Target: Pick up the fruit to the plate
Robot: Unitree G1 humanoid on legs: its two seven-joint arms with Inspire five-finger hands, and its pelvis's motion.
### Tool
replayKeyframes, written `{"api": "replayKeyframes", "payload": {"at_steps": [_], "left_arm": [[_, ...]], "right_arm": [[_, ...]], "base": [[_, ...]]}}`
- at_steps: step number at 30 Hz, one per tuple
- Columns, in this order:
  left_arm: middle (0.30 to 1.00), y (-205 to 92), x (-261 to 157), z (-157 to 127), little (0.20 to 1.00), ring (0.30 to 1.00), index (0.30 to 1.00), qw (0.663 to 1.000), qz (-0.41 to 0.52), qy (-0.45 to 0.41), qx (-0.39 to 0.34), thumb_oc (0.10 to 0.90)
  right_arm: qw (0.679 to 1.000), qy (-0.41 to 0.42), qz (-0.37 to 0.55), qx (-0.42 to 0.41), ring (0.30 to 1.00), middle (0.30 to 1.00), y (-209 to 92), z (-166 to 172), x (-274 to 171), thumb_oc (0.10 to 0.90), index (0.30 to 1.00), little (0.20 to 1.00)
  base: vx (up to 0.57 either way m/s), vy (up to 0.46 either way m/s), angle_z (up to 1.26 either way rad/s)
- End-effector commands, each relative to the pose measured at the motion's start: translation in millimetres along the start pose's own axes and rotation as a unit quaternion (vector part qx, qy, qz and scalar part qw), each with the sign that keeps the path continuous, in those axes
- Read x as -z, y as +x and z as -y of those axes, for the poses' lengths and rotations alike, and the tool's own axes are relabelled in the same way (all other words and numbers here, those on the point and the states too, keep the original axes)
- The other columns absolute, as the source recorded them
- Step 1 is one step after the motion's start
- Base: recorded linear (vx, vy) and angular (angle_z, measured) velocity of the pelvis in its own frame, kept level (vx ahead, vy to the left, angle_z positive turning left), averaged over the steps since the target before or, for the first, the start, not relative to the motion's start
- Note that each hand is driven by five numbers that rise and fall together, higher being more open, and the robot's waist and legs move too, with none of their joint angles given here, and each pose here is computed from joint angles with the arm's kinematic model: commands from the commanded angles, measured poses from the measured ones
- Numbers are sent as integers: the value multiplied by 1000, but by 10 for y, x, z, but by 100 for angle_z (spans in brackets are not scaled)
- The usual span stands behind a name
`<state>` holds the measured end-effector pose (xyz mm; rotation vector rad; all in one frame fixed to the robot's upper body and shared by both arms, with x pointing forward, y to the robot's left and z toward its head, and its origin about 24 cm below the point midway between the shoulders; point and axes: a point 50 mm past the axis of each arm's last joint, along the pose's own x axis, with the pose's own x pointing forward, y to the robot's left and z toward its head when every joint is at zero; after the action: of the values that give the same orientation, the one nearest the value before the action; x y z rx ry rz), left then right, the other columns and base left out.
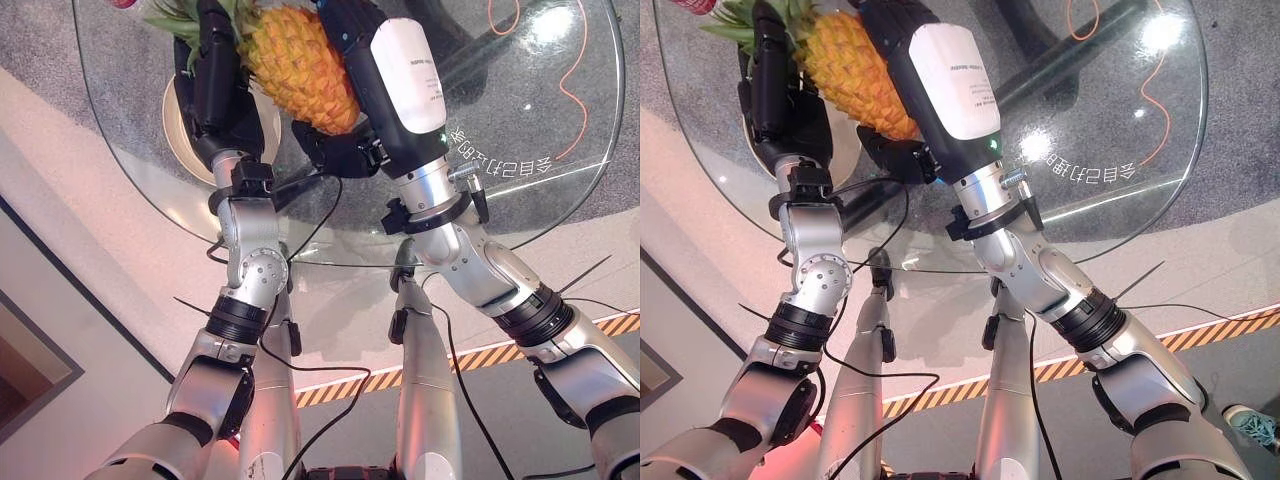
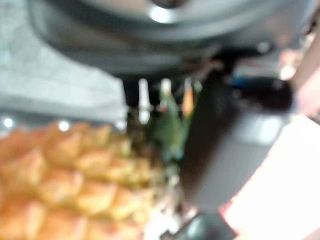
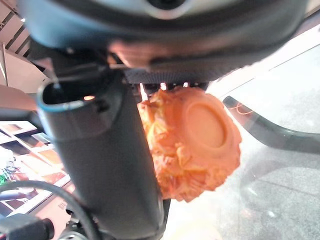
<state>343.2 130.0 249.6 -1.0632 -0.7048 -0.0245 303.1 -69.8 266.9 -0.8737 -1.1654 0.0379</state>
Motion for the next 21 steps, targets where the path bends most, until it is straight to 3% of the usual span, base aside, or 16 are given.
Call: {"api": "replayKeyframes", "payload": {"at_steps": [1, 21], "left_arm": [[300, 109, -531, 441, 200, 300, 300, 983, 152, -45, 97, 100], [300, 115, -577, 387, 200, 300, 300, 982, 163, -48, 83, 100]], "right_arm": [[977, -3, 78, 201, 900, 900, 338, 634, -257, 800, 900, 900], [975, -23, 72, 208, 900, 900, 315, 676, -196, 800, 900, 900]], "base": [[0, 0, 0], [0, 0, 0]]}}
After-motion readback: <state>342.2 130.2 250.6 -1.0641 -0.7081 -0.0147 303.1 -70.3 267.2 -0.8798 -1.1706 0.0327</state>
